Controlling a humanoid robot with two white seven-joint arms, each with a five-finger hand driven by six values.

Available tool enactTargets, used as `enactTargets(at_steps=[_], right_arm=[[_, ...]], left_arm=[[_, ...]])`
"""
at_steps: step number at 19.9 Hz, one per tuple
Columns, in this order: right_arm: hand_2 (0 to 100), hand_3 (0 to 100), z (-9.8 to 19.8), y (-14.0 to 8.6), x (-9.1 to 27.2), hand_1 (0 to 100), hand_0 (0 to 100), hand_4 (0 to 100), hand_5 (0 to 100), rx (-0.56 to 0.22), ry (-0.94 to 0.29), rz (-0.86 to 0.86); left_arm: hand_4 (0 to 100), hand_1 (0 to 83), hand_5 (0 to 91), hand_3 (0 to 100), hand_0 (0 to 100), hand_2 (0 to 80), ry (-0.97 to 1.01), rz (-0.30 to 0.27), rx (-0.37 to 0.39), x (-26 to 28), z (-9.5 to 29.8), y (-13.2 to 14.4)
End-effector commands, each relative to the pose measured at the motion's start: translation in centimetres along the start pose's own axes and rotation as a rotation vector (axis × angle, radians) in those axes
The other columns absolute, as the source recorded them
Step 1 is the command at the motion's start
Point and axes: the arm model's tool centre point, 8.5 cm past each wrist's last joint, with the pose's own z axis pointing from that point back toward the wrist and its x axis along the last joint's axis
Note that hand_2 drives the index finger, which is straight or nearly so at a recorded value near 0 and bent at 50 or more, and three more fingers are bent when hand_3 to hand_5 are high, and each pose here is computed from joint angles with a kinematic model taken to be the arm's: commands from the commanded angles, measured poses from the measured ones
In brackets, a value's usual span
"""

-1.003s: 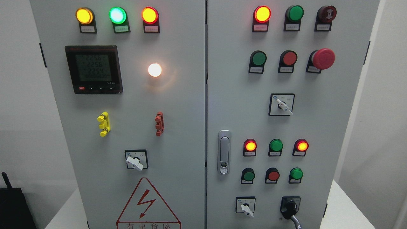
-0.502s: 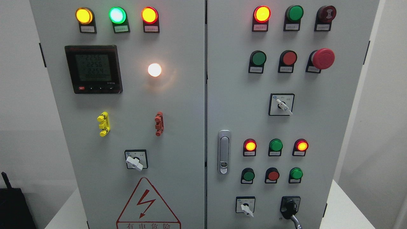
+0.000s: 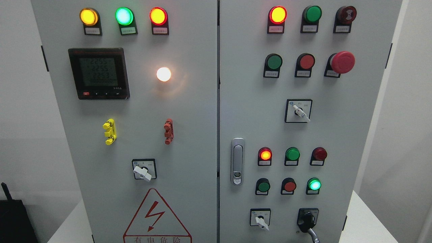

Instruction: Trip black knob to open circuit

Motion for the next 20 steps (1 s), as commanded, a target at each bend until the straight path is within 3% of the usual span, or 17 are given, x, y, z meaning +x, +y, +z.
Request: enactTargets(at_steps=[1, 20], right_arm=[[0, 84, -1.5, 2.0, 3.4, 65, 74, 78, 78, 0.081, -0.120, 0.002], [0, 85, -0.9, -0.3, 3.2, 65, 74, 78, 78, 0.019, -0.109, 0.016]], left_arm=[[0, 38.9, 0.0, 0, 12, 0.0, -0.004, 0.004, -0.001, 0.2, 0.0, -0.1], [0, 38.9, 0.0, 0, 12, 0.0, -0.004, 0.004, -0.001, 0.2, 0.0, -0.1]])
